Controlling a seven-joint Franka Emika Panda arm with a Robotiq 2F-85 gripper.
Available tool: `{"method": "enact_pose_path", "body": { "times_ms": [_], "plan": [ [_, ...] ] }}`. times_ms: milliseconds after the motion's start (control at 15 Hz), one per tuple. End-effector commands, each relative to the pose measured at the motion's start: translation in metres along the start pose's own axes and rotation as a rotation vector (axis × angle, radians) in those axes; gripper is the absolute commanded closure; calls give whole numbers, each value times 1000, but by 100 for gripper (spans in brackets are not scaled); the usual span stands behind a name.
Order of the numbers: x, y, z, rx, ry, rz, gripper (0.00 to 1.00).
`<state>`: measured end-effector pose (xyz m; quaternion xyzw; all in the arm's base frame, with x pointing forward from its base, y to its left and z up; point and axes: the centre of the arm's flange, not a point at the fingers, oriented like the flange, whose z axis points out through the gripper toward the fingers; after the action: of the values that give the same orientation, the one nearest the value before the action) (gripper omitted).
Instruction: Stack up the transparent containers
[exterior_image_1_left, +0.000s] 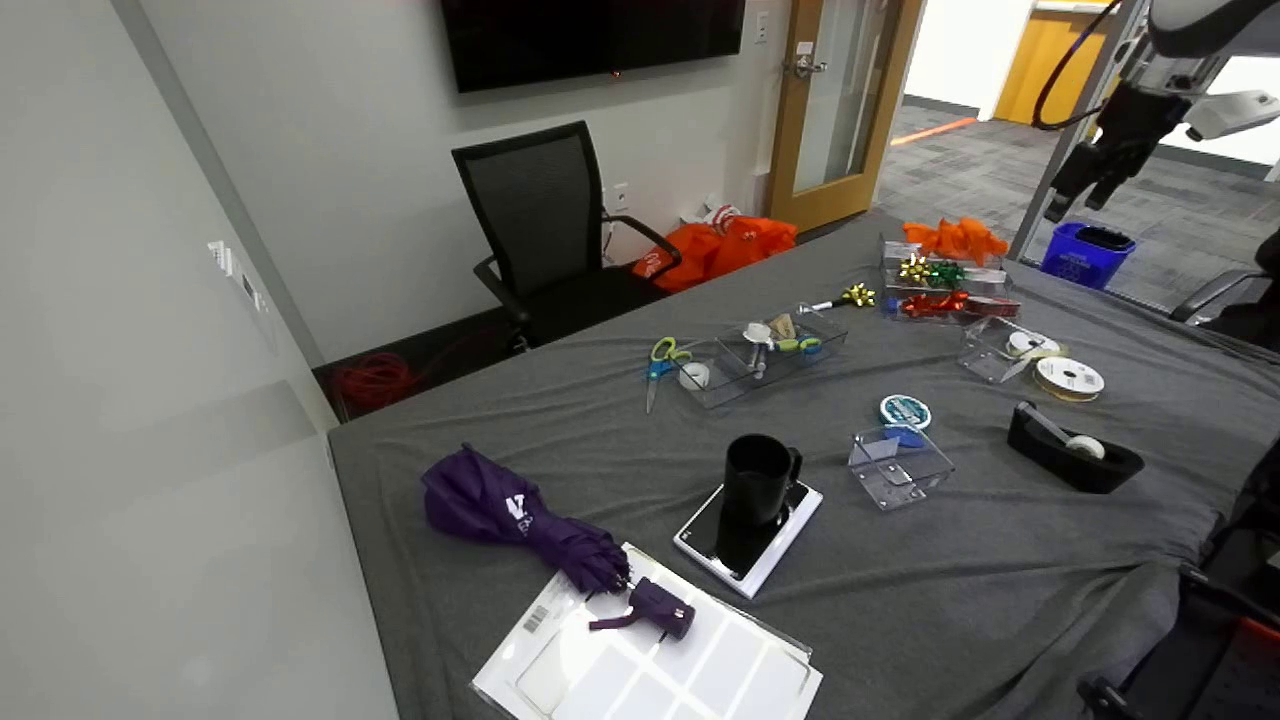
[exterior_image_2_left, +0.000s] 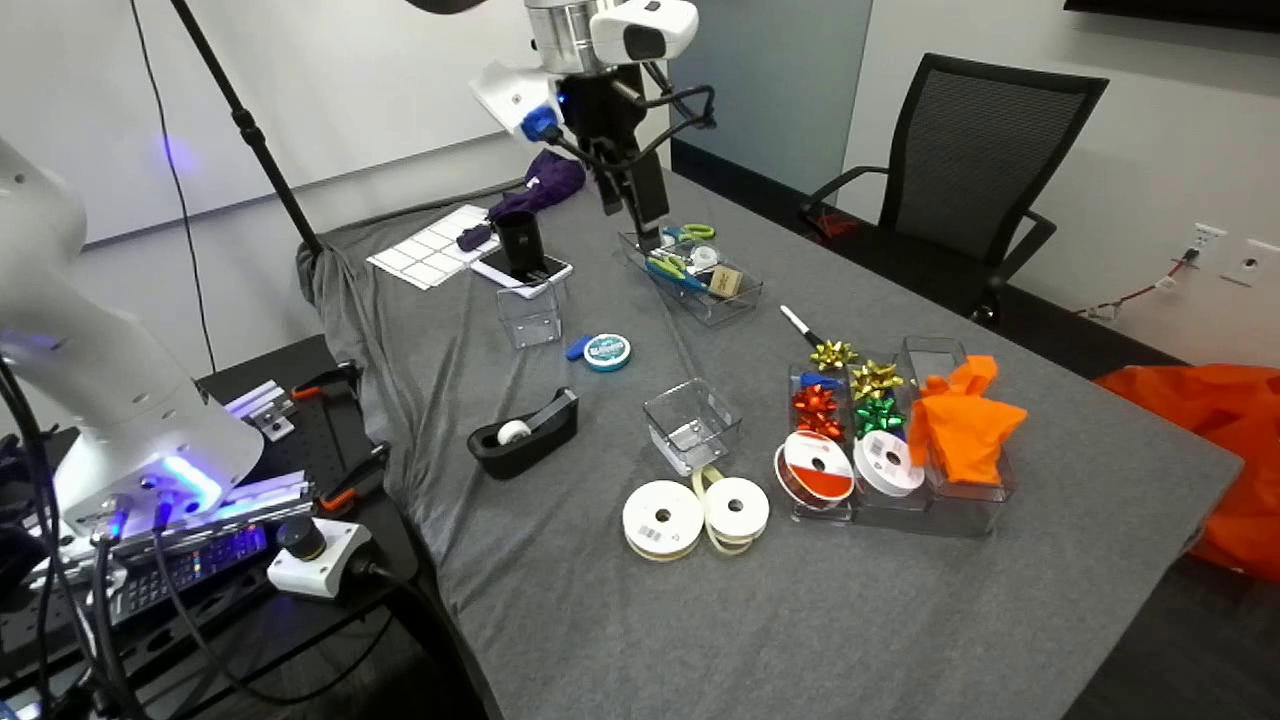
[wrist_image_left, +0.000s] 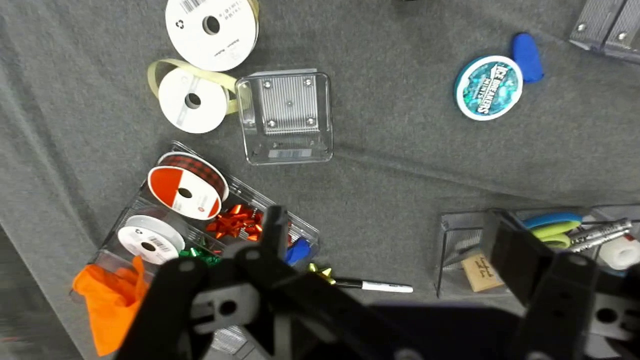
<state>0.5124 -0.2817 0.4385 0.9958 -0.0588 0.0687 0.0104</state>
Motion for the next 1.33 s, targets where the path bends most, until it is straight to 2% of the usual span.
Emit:
{"method": "enact_pose_path", "body": {
  "times_ms": [0,267,400,933,1267],
  "plan": [
    [2,1,2,-3,-1,1,0],
    [6,0,2,4,7,7,0],
    [21,0,22,4,-3,6,0],
    [62,3,128,-1,-143,-8,0],
    [68,18,196,-19,-146,-19,0]
  ]
}}
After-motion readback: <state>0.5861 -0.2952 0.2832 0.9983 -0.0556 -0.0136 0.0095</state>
